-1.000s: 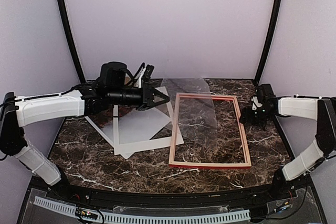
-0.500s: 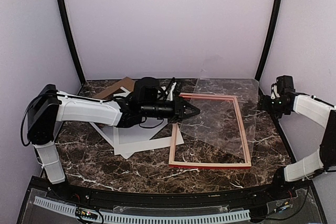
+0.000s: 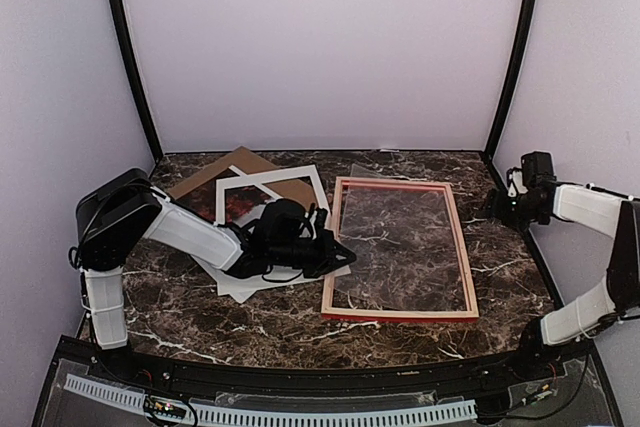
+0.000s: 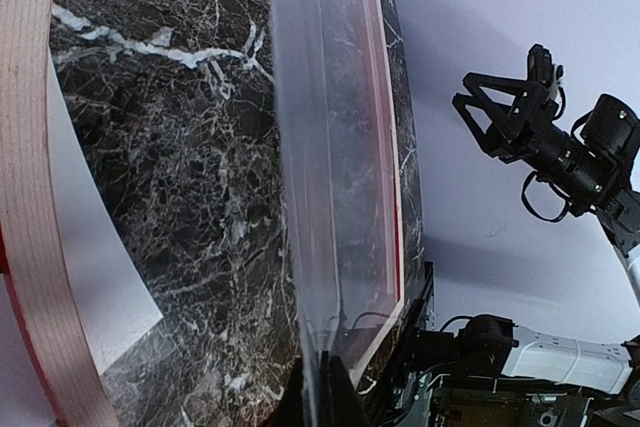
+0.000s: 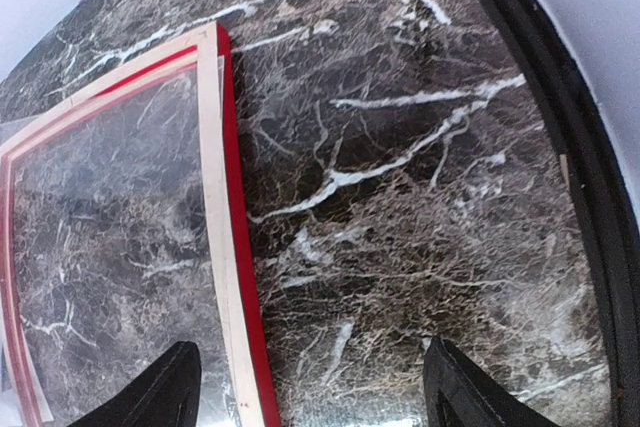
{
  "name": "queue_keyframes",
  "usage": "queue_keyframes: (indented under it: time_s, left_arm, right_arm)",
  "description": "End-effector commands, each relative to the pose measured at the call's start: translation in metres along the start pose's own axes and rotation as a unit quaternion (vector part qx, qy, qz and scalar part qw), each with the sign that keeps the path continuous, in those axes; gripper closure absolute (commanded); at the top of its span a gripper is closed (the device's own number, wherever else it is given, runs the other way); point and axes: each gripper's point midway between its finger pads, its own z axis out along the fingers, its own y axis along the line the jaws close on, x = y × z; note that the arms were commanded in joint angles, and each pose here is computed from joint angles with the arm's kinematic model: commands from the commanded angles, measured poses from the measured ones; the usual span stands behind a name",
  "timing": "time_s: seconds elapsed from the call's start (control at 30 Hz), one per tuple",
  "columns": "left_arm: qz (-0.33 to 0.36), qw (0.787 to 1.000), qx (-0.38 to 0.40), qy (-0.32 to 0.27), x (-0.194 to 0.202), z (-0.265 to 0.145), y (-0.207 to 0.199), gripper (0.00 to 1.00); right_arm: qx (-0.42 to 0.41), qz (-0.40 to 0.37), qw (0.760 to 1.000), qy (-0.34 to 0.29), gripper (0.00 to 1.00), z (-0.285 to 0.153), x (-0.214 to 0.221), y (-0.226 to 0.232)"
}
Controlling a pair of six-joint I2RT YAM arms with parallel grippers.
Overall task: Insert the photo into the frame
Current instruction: Place the glass panel in the frame body.
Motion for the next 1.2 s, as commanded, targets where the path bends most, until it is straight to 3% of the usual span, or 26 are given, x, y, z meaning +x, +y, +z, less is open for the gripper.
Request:
queue_keyframes:
  time_s: [0.0,0.13,0.43,0.57,0.9,1.17]
  left_arm:
    - [0.003,0.999,0.034,-0.024,-0.009,-0.008,-0.021,1.0]
    - [0.002,0.999,0.039,-0.004,-0.002,-0.006,-0.022,0.95]
    - [0.009,0.998,0.04,0.042,0.015,-0.004,-0.021,0.7]
    - [0.019,0.998,0.033,0.059,0.018,-0.002,-0.021,0.66]
    - [0.034,0.995,0.015,0.089,0.026,0.003,-0.014,0.7]
    - [0.039,0.994,0.009,0.106,0.029,0.006,-0.013,0.9]
  right_arm:
    - [-0.053,-0.001,0.998,0.022,0.23,0.014,0.019,0.02]
    - [-0.076,-0.01,0.996,0.044,0.23,0.026,0.035,0.034]
    - [-0.113,-0.031,0.99,0.081,0.24,0.047,0.054,0.058]
    - [-0.117,-0.038,0.988,0.09,0.25,0.051,0.057,0.062]
    - [-0.121,-0.05,0.986,0.102,0.26,0.058,0.06,0.066]
    - [-0.114,-0.055,0.987,0.1,0.27,0.057,0.057,0.065]
